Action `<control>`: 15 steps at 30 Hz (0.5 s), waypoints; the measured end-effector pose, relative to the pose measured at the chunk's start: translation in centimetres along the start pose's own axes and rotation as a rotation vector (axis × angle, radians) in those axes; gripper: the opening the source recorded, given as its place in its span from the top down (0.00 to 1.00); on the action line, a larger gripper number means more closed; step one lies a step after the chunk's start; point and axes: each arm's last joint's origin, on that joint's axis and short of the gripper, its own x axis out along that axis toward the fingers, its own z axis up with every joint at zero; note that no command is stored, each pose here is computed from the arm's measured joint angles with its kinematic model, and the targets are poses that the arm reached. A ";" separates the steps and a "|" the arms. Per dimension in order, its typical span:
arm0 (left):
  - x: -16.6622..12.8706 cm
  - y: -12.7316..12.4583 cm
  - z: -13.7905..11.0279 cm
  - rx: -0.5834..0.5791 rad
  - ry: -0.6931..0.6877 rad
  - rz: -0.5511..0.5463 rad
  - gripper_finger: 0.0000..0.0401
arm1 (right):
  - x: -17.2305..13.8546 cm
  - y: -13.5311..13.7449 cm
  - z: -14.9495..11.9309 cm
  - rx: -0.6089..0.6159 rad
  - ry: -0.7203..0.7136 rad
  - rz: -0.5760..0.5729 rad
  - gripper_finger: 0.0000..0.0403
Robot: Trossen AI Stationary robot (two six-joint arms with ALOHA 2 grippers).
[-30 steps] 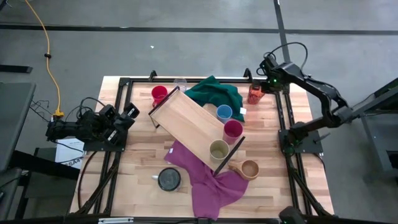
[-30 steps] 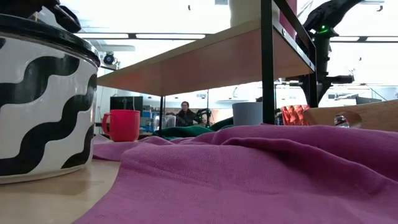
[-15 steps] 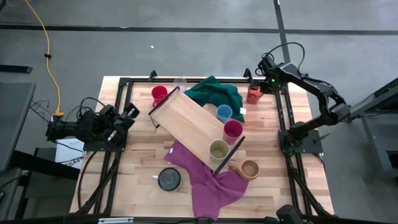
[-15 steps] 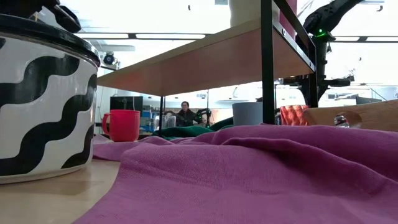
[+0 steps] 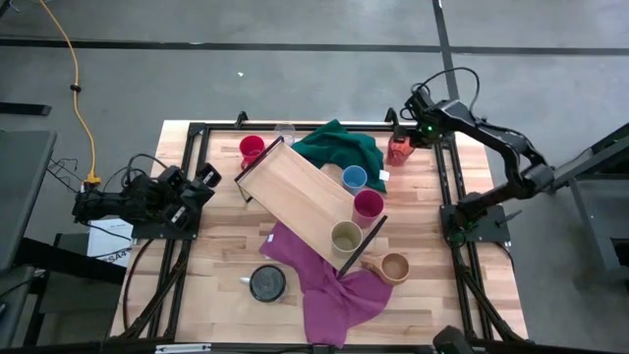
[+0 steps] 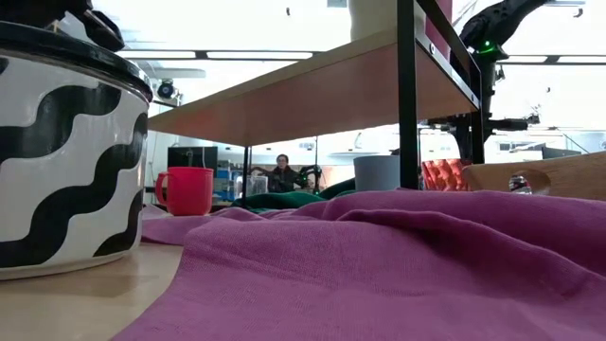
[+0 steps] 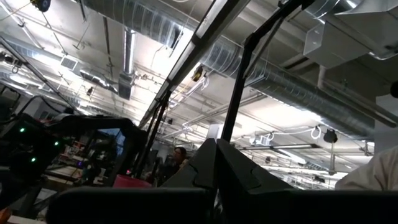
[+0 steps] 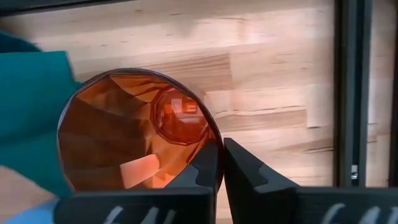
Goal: Stack small to large cups/mugs on shelf
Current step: Put the orange cup on the shelf
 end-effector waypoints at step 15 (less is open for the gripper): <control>0.0 0.1 -0.2 -0.006 0.021 0.010 1.00 | -6.3 -0.8 -3.3 -0.074 -0.167 0.165 1.00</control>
